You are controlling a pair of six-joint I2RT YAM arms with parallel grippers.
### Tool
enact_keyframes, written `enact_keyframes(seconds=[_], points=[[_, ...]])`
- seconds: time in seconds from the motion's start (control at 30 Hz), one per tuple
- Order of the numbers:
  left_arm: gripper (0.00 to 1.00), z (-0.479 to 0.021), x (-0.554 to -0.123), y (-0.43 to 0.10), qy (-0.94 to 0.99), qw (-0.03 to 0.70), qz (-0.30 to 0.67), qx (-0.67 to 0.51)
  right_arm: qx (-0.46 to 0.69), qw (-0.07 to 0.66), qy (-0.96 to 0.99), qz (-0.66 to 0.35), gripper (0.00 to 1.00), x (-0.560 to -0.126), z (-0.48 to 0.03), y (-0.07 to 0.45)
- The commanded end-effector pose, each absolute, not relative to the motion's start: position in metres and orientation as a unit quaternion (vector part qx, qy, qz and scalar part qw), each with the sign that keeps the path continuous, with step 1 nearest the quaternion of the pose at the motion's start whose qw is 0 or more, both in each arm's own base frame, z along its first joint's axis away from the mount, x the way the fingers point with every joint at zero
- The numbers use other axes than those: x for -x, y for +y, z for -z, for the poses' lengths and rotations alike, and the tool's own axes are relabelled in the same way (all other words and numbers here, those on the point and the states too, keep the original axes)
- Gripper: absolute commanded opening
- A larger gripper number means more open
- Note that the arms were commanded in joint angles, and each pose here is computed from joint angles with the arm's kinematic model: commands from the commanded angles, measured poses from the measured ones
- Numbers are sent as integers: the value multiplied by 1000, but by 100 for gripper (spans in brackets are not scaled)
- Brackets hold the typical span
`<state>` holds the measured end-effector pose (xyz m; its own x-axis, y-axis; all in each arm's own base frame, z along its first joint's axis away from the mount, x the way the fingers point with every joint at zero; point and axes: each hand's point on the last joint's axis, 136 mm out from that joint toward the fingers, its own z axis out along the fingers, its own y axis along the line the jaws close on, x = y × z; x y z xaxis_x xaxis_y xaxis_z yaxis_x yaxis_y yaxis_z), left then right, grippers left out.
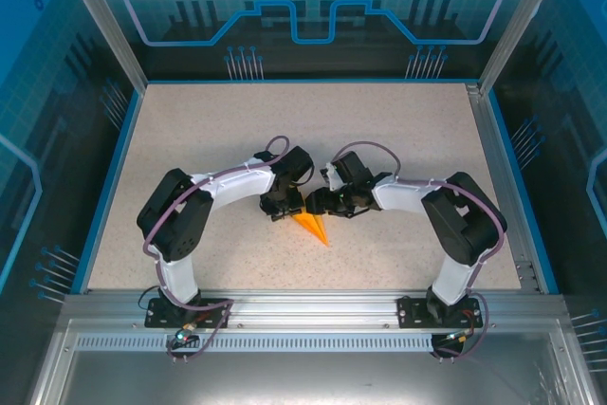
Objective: Fold a paper plane with a square sheet of paper (pick it up from the middle)
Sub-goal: Turn over a paper plane at the center of the table.
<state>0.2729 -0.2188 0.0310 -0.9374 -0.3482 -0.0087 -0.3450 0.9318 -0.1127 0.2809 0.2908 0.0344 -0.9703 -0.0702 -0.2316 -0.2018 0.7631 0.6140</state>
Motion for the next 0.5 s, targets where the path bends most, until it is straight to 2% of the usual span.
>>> enact_keyframes(seconds=[0.0, 0.47], points=[[34, -35, -270, -215, 981, 14, 60, 183, 84, 98, 935, -330, 58, -282, -35, 293], [34, -35, -269, -214, 981, 18, 61, 184, 89, 59, 917, -384, 56, -257, -28, 302]])
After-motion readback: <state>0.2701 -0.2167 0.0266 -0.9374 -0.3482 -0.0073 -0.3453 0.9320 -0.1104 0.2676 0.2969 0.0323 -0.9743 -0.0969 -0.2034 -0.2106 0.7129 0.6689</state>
